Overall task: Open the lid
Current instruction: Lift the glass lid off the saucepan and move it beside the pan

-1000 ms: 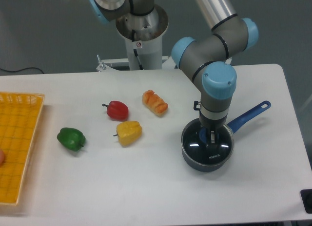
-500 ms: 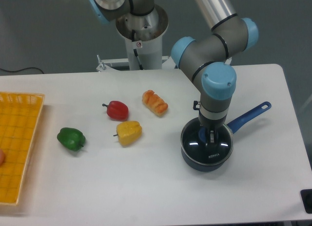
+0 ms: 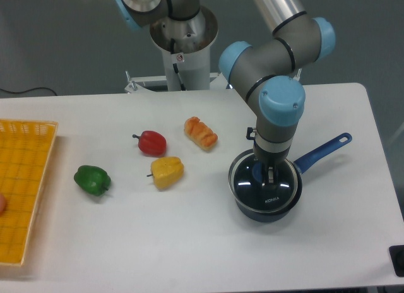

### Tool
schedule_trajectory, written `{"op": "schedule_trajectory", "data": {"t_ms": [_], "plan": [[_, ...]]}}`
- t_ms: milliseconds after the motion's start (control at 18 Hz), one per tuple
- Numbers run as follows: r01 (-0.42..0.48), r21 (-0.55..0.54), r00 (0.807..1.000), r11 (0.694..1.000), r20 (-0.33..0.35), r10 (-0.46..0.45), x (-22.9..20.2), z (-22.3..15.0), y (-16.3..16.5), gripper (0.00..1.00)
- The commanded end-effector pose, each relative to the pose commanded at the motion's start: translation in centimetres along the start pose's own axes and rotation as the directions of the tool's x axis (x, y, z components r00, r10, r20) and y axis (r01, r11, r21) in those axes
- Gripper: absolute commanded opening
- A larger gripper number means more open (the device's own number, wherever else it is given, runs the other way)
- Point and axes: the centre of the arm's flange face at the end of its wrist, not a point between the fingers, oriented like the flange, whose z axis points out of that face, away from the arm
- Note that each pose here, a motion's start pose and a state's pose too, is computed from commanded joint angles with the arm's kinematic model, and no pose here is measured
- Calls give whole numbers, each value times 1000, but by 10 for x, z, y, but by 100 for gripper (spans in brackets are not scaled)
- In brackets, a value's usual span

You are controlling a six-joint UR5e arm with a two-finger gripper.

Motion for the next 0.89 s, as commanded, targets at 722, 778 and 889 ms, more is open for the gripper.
{"op": "schedule_trajectory", "data": {"t_ms": [722,778,889], "plan": [[85,42,995,996,53,-87,-16,-21,-54,59],[91,58,994,994,60,-95,-18,-22,-62,59],[110,65,991,992,73,-114,-20,-30,-76,59]]}}
